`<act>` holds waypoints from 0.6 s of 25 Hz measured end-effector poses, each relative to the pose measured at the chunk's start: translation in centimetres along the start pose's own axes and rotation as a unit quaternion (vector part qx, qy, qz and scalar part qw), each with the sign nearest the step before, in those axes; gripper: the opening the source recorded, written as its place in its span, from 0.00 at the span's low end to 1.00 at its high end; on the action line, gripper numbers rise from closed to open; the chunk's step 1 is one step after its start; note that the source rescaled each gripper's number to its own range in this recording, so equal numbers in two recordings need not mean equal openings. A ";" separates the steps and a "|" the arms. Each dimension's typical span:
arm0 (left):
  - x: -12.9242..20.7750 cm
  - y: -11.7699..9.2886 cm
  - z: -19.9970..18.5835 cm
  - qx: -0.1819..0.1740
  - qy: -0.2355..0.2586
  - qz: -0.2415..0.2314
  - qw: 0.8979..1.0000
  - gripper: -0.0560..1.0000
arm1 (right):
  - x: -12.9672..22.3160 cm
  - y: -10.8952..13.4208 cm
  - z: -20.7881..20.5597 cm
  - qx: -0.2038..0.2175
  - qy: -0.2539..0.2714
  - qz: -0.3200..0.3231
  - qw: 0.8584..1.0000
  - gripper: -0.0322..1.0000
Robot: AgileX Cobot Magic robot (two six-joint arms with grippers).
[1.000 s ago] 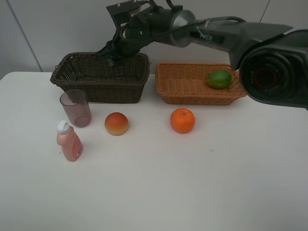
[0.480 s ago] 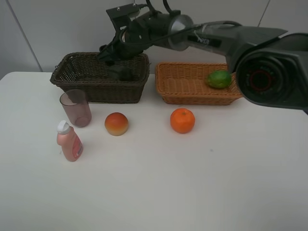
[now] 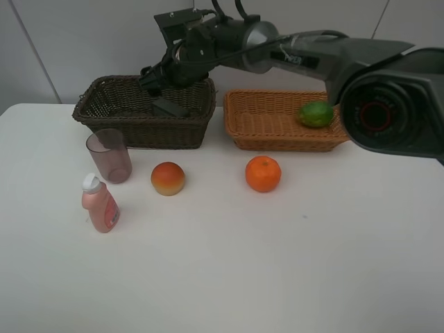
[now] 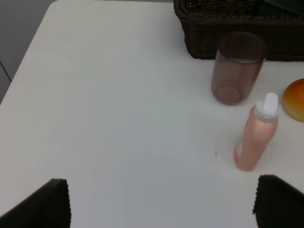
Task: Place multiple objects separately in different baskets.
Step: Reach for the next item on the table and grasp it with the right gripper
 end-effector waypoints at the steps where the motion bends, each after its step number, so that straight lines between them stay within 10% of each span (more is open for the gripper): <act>1: 0.0 0.0 0.0 0.000 0.000 0.000 1.000 1.00 | 0.0 0.0 0.0 0.000 0.000 0.001 1.000 0.78; 15: 0.0 0.0 0.0 0.000 0.000 0.000 1.000 1.00 | -2.9 -2.2 -7.6 0.017 0.058 -0.029 0.998 0.78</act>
Point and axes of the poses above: a point on each arm's last joint axis where the gripper is mounted, z pointing out along that axis toward the gripper, y along the wrist's bending axis when the last joint is at zero, x = y × z, the point moved 8 cm from there along z, pointing out along that axis toward the gripper, and after that the axes turned 7 degrees about -z, right-handed, at the moved point
